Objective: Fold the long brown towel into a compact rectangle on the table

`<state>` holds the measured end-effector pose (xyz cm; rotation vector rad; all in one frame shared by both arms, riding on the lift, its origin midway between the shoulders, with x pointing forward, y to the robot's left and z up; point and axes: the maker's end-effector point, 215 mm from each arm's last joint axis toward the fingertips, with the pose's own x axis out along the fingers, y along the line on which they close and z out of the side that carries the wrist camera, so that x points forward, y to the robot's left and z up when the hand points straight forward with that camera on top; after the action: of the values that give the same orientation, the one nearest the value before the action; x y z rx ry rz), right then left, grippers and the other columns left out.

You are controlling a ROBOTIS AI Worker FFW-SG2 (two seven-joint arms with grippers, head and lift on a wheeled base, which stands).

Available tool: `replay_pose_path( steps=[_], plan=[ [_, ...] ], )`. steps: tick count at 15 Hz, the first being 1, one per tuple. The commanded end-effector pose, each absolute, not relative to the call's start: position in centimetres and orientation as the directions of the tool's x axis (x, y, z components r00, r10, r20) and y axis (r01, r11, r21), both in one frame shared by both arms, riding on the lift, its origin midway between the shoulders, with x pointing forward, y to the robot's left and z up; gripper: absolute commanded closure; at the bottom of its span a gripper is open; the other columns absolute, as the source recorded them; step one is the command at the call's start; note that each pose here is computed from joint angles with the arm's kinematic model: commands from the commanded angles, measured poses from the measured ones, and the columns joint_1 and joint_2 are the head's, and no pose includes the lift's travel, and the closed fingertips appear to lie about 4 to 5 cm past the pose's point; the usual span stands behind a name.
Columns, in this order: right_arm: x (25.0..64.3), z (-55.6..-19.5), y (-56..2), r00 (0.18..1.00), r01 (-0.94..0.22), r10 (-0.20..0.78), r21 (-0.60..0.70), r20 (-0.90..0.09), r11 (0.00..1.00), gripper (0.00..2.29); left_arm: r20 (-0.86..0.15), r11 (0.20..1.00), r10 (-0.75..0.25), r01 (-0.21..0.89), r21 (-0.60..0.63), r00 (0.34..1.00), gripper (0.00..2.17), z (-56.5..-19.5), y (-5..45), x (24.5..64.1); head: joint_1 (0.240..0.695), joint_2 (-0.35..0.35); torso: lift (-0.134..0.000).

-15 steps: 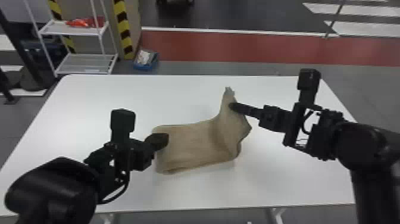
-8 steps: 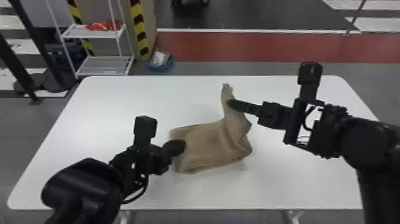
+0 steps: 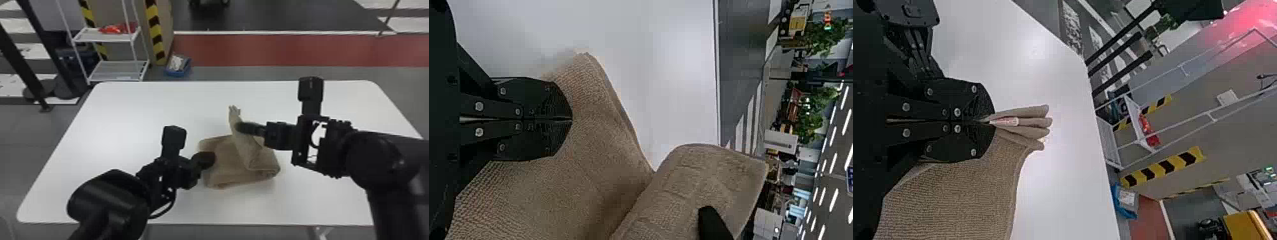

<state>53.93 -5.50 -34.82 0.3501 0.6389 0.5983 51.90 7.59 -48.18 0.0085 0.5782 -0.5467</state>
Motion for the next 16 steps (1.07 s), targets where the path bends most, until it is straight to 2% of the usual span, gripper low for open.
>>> replay_pose_path(
  steps=[1,4,9,10,11,12,13,14,16],
  plan=[
    [53.7,-36.1,-6.2,0.637,-0.392,0.596,0.461,-0.489,0.796,1.52,-0.519,0.859,-0.486,0.492,-0.139,0.703,1.60,-48.1,7.9,51.9,0.695,0.022,-0.120],
    [53.3,-37.5,-4.4,0.609,-0.401,0.614,0.473,-0.501,0.784,1.52,-0.513,0.857,-0.492,0.496,-0.143,0.703,1.60,-48.1,7.5,51.6,0.695,0.020,-0.120],
    [53.1,-37.8,-1.8,0.591,-0.432,0.636,0.471,-0.496,0.769,1.51,-0.509,0.854,-0.500,0.497,-0.154,0.701,1.60,-48.5,7.3,50.9,0.695,0.043,-0.120],
    [52.7,-38.3,-1.5,0.585,-0.430,0.634,0.470,-0.505,0.771,1.38,-0.509,0.852,-0.502,0.499,-0.155,0.699,1.60,-48.5,7.2,50.8,0.695,0.050,-0.120],
    [52.5,-38.6,-1.5,0.584,-0.426,0.631,0.468,-0.511,0.774,1.09,-0.507,0.852,-0.502,0.499,-0.155,0.700,1.60,-48.4,7.2,50.8,0.695,0.053,-0.120],
    [52.4,-38.9,-1.7,0.589,-0.421,0.625,0.465,-0.512,0.779,0.42,-0.494,0.851,-0.507,0.502,-0.156,0.706,1.60,-47.6,7.0,51.0,0.695,0.055,-0.120],
    [52.1,-39.4,-1.9,0.586,-0.415,0.623,0.468,-0.519,0.780,0.00,-0.495,0.854,-0.504,0.495,-0.161,0.708,1.58,-47.7,7.3,50.7,0.695,0.057,-0.120],
    [52.0,-39.6,-2.1,0.590,-0.409,0.621,0.472,-0.517,0.781,0.00,-0.484,0.854,-0.506,0.494,-0.165,0.714,1.46,-47.1,7.4,50.7,0.695,0.058,-0.120],
    [51.7,-39.6,-2.5,0.595,-0.405,0.624,0.481,-0.507,0.778,0.06,-0.456,0.853,-0.510,0.496,-0.161,0.729,0.88,-45.4,7.8,50.4,0.695,0.057,-0.120]
  ],
)
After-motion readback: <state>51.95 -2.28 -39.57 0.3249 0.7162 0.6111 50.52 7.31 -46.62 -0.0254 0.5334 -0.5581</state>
